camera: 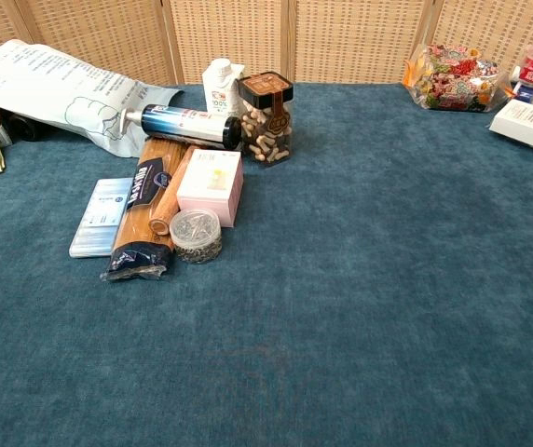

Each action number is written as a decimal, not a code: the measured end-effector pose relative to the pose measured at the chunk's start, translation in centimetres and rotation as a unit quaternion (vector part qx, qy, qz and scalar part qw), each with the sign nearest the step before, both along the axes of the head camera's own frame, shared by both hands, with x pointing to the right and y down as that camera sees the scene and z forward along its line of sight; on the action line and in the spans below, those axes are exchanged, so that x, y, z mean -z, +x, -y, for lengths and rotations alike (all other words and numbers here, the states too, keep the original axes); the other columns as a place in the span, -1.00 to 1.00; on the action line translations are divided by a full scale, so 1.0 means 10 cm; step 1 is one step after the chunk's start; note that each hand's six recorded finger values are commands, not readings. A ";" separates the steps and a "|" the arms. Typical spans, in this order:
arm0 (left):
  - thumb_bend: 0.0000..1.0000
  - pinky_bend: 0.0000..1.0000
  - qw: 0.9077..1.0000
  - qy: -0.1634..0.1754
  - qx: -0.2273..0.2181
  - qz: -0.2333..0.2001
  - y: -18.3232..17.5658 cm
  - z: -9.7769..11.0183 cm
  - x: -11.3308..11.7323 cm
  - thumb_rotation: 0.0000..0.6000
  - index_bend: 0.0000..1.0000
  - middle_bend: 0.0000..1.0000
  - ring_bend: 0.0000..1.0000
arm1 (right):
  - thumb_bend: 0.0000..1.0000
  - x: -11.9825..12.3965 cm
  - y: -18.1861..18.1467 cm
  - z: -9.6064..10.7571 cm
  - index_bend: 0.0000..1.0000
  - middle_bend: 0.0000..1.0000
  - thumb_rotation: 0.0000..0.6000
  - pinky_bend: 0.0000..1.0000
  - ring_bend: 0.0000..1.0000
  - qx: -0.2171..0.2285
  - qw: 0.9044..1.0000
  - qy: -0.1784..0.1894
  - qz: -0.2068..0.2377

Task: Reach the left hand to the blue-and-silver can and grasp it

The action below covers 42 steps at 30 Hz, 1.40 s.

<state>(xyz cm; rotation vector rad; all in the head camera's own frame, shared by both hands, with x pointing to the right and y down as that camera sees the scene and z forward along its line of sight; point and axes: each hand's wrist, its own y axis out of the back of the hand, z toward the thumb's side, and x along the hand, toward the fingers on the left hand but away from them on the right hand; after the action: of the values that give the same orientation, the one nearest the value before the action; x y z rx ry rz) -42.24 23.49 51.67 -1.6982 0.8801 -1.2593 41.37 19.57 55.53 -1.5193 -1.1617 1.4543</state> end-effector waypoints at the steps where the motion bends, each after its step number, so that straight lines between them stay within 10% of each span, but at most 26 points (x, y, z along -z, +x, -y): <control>1: -0.99 -1.00 1.000 -0.001 0.000 0.000 0.00 0.00 0.00 1.00 -0.97 -1.00 -1.00 | -1.00 0.00 0.00 0.00 -1.00 -1.00 1.00 -1.00 -1.00 0.000 1.000 0.000 0.000; 11: -0.99 -1.00 1.000 -0.007 0.003 -0.004 0.01 0.13 -0.10 1.00 -0.96 -1.00 -1.00 | -1.00 0.01 -0.02 -0.01 -1.00 -1.00 1.00 -1.00 -1.00 -0.002 1.000 -0.003 0.013; 33: -0.99 -1.00 0.996 -0.068 -0.057 0.034 0.84 1.85 -1.37 1.00 -0.89 -1.00 -1.00 | -1.00 0.02 -0.03 0.00 -1.00 -1.00 1.00 -1.00 -1.00 -0.001 0.999 -0.007 0.037; 42: -0.99 -1.00 0.993 -0.086 -0.061 0.043 1.37 2.14 -1.74 1.00 -0.88 -1.00 -1.00 | -1.00 0.00 0.00 0.02 -1.00 -1.00 1.00 -1.00 -1.00 -0.008 0.999 -0.013 0.048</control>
<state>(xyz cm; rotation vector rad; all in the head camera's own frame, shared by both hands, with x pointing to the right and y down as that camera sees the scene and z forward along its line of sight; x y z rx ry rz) -28.58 2.08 69.07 -1.7886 0.6212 -1.3453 41.38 19.41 55.56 -1.6171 -1.2190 1.4255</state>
